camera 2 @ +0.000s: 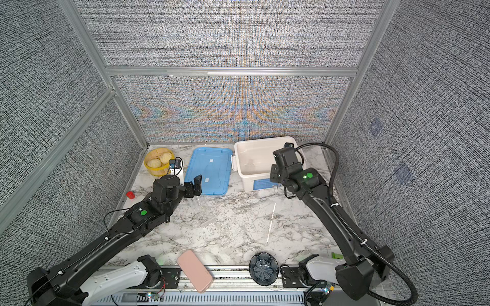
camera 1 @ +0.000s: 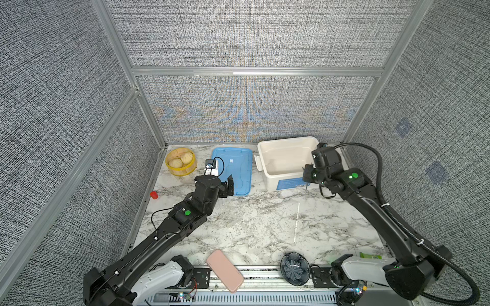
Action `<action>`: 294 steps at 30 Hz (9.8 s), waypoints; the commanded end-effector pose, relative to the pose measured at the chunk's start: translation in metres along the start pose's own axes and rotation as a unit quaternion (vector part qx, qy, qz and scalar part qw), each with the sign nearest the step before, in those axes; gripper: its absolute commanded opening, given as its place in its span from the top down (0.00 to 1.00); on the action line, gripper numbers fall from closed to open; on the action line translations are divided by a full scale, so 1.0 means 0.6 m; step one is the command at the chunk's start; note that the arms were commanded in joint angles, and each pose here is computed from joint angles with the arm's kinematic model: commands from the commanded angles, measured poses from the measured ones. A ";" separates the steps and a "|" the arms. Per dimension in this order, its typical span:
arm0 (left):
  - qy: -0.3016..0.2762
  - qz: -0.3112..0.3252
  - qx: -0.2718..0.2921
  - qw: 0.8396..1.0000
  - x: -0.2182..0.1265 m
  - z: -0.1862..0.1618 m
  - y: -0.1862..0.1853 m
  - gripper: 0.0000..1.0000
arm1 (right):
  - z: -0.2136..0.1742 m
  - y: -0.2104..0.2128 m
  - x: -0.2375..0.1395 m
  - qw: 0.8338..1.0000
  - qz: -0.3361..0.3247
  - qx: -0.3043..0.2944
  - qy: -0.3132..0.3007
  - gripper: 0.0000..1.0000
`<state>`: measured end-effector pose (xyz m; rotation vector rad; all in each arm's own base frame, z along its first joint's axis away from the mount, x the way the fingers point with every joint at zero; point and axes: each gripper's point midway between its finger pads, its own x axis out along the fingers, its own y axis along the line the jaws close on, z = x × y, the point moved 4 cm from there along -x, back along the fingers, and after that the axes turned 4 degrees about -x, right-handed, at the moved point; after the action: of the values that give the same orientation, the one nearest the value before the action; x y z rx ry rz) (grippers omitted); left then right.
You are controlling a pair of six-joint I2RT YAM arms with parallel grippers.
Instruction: Organize the chemistry lab equipment
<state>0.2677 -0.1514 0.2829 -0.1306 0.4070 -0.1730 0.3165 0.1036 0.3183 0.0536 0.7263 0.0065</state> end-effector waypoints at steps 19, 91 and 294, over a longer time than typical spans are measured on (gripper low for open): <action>-0.009 0.008 0.000 1.000 -0.016 0.004 0.012 0.01 | 0.119 -0.031 0.186 0.993 0.046 -0.077 0.076 0.95; -0.011 0.019 -0.003 1.000 -0.025 -0.003 0.025 0.01 | -0.042 -0.046 0.447 0.955 0.012 -0.125 0.270 0.68; 0.290 -0.493 -0.152 0.806 0.047 -0.142 -0.367 0.45 | -0.121 0.107 -0.003 0.909 0.289 0.301 -0.007 1.00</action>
<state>0.2282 -0.3773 0.2230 -0.6119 0.9879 -1.1745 0.2652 0.1666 0.2593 0.8499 0.6868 0.3252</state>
